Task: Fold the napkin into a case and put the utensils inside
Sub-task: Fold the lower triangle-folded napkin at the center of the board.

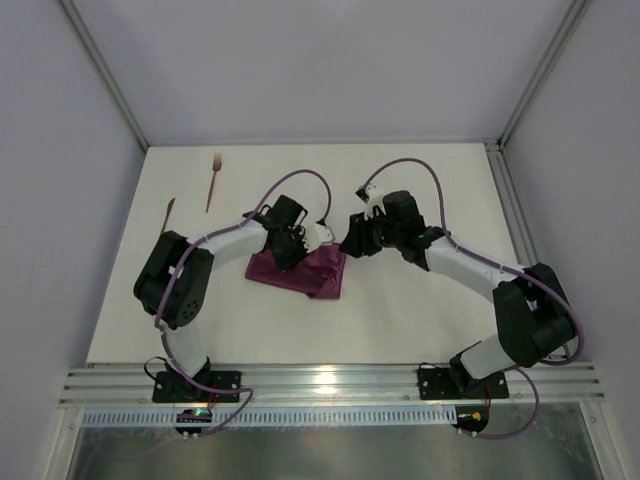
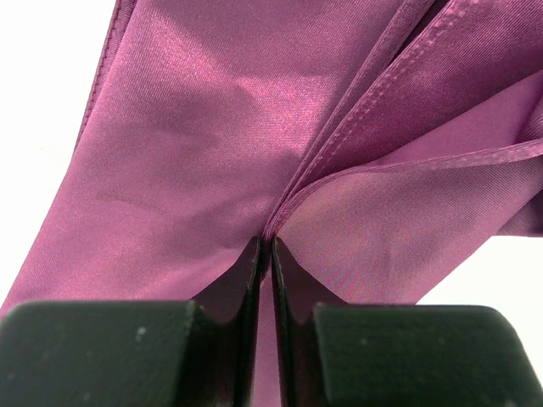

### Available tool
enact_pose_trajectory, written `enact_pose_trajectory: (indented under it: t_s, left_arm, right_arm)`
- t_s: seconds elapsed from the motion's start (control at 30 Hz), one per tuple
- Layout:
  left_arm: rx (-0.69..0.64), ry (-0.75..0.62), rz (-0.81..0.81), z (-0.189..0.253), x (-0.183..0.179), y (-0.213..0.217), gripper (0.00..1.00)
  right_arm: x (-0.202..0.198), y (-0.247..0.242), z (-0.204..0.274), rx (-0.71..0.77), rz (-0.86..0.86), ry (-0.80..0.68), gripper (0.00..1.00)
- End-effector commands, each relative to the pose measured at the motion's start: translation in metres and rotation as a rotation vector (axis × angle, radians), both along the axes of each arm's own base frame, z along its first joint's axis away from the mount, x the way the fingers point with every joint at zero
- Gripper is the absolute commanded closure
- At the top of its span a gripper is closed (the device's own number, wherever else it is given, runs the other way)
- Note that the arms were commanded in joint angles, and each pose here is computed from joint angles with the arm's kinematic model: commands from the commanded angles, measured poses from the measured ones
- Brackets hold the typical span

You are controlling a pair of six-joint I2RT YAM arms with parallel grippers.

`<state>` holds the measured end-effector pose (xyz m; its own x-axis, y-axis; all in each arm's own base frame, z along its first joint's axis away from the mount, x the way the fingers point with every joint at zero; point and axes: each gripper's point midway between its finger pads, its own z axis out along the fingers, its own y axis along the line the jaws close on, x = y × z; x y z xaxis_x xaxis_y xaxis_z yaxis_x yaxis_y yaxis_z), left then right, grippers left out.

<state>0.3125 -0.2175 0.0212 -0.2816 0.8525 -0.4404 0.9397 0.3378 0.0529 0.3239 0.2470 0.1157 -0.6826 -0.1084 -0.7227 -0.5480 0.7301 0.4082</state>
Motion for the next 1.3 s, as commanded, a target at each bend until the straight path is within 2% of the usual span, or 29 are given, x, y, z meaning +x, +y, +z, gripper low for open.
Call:
enact_pose_trajectory:
  t_s: [0.0,0.3,0.57,1.03,1.27]
  left_arm:
    - [-0.041,0.004,0.000,0.008,0.002,-0.011,0.89]
    - [-0.046,-0.002,0.001,0.011,0.002,-0.011,0.87]
    - [-0.048,0.004,0.002,0.009,0.002,-0.012,0.87]
    - [-0.043,0.005,0.000,0.009,0.002,-0.011,0.87]
    - [-0.041,0.002,0.000,0.010,0.003,-0.011,0.87]
  right_arm:
    - [-0.031,0.030,-0.002,0.048,0.151,-0.075,0.55]
    - [-0.053,0.052,-0.012,0.077,0.211,-0.146,0.55]
    - [-0.045,0.047,-0.035,0.032,0.156,-0.105,0.58]
    - [-0.056,0.056,-0.043,0.041,0.211,-0.102,0.64]
    - [-0.061,0.058,-0.041,0.052,0.218,-0.109,0.59]
